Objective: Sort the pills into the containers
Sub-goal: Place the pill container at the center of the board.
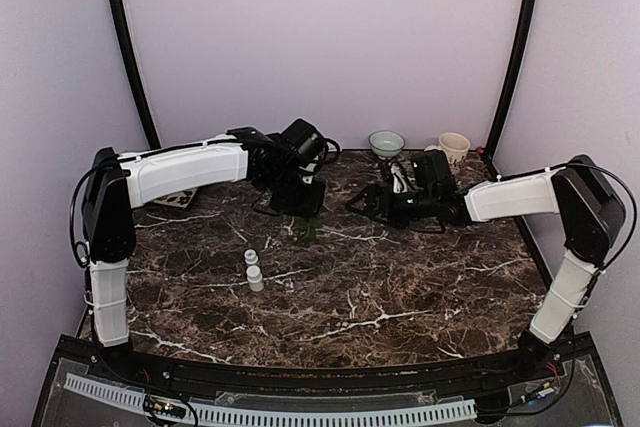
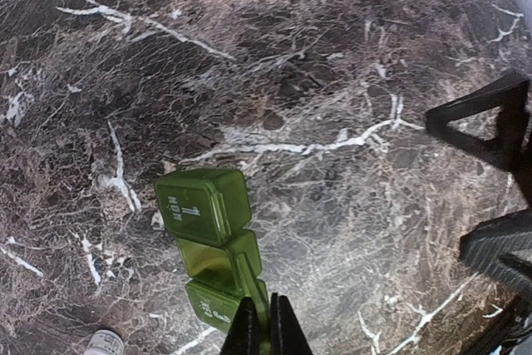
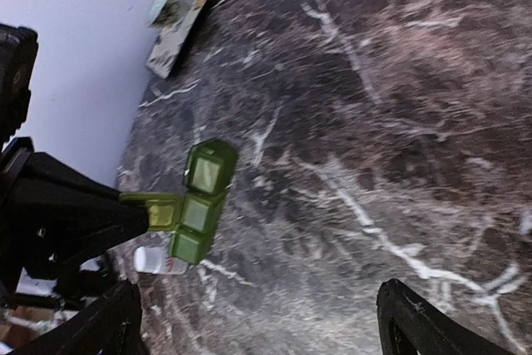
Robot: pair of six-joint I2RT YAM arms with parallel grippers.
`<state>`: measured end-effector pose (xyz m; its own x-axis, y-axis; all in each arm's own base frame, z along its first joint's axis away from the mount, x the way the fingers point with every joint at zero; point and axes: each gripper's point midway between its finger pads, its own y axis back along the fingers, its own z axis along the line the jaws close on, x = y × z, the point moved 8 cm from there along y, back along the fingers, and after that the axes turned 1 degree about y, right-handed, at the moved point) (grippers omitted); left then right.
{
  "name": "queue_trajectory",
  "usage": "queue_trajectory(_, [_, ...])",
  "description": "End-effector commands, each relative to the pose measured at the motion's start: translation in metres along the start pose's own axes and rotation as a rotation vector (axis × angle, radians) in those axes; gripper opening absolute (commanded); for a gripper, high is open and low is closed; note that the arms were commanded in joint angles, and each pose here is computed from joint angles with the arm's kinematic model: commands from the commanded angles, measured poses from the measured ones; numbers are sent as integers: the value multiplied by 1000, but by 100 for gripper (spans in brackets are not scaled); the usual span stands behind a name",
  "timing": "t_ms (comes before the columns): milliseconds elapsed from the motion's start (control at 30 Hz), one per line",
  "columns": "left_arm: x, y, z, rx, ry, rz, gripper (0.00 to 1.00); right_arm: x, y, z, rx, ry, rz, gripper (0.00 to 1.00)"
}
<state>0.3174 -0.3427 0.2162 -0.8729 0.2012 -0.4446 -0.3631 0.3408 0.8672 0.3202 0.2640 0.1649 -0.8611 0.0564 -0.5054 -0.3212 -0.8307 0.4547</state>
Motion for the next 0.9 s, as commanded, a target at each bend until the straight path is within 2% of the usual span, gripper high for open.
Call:
queue_trajectory(0, [1, -2, 8, -122, 19, -25, 0, -10, 23, -18, 375, 175, -77, 100])
queue_trajectory(167, [6, -14, 13, -194, 18, -3, 0, -22, 47, -17, 678, 302, -225, 100])
queue_trajectory(267, [10, -20, 14, -233, 4, 10, 0, -32, 68, -16, 812, 288, -398, 100])
queue_trajectory(433, [18, -34, 11, -291, -29, 43, 0, -45, 82, -16, 752, 186, -491, 99])
queue_trajectory(533, [22, -45, 9, -334, -53, 62, 0, -54, 84, -11, 693, 189, -513, 84])
queue_trajectory(667, [25, -55, 8, -378, -73, 82, 0, -60, 85, -6, 645, 233, -521, 59])
queue_trajectory(733, [28, -62, 8, -391, -75, 99, 0, -65, 82, -4, 648, 240, -503, 51])
queue_trajectory(867, [31, -70, 6, -404, -75, 118, 0, -72, 76, -3, 712, 248, -407, 46])
